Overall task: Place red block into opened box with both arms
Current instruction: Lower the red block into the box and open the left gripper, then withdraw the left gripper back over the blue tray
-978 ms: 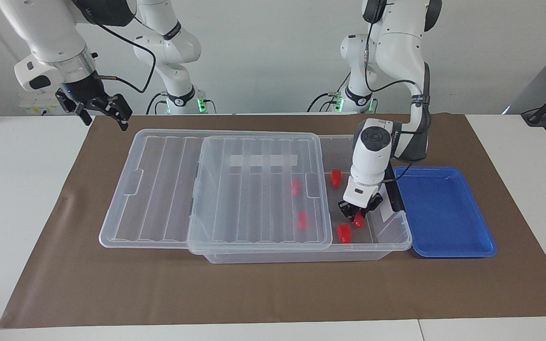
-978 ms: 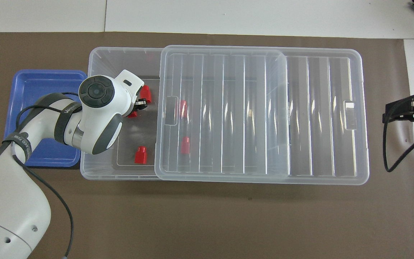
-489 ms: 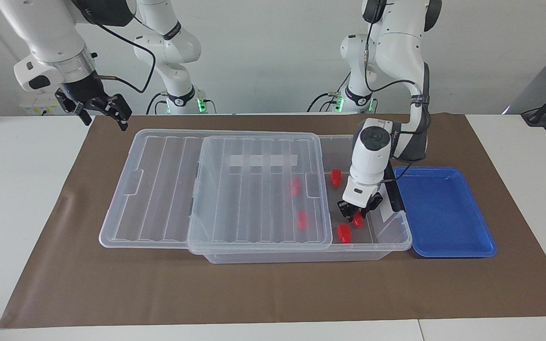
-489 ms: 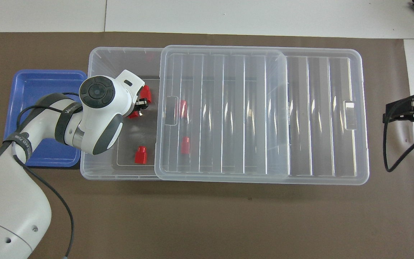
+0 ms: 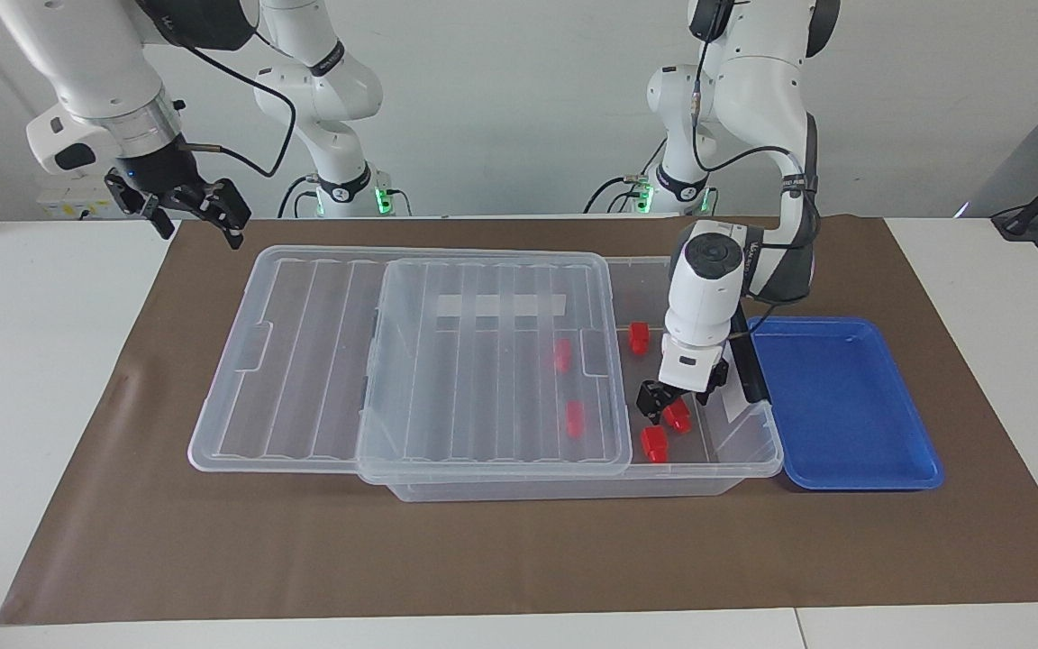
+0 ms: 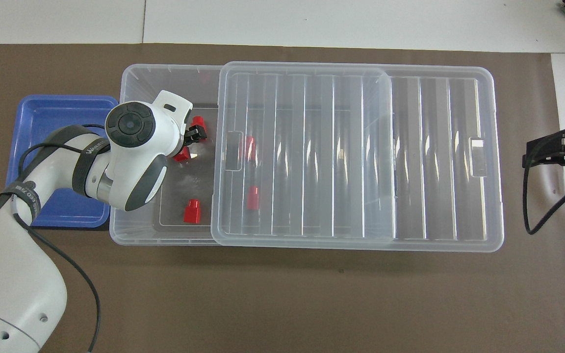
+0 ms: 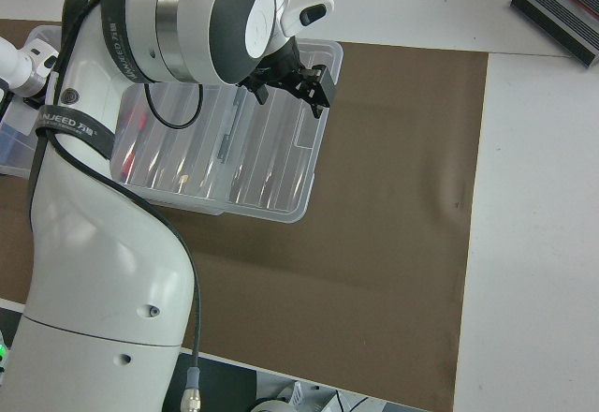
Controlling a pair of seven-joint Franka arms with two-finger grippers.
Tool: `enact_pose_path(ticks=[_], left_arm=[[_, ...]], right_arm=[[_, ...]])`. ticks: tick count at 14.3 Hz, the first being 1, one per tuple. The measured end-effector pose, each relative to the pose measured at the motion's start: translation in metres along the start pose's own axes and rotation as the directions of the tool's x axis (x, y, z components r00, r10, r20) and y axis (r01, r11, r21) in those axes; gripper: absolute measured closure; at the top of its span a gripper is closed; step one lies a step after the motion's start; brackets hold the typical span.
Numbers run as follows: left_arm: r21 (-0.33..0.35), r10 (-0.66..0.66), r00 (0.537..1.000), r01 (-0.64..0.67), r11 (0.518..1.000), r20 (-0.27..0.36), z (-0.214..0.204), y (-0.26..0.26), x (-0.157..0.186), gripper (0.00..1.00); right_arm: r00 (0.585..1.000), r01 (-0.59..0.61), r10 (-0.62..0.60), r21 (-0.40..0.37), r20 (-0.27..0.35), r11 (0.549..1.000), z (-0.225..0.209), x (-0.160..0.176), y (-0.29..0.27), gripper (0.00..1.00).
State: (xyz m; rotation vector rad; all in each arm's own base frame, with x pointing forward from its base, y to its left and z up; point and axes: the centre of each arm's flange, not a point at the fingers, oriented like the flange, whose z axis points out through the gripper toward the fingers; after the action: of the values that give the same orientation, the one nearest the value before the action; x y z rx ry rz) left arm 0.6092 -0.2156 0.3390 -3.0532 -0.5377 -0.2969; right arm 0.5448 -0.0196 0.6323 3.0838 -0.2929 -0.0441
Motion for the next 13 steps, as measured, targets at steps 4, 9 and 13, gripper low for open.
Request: enact_pose_path(ticks=[4, 9, 13], left_arm=[[-0.007, -0.127, 0.992, 0.127, 0.992, -0.004, -0.039, -0.005, 0.003, 0.0], [-0.034, -0.3, 0.954, 0.3, 0.953, 0.001, -0.081, -0.012, 0.005, 0.0], [-0.051, -0.375, 0.926, 0.376, 0.925, 0.039, -0.145, -0.022, 0.02, 0.0]], right_arm=[[1.0, 0.0, 0.0, 0.0, 0.0, 1.0, 0.0, 0.0, 0.0, 0.0], [1.0, 0.0, 0.0, 0.0, 0.0, 1.0, 0.0, 0.0, 0.0, 0.0], [1.0, 0.0, 0.0, 0.0, 0.0, 1.0, 0.0, 0.0, 0.0, 0.0]])
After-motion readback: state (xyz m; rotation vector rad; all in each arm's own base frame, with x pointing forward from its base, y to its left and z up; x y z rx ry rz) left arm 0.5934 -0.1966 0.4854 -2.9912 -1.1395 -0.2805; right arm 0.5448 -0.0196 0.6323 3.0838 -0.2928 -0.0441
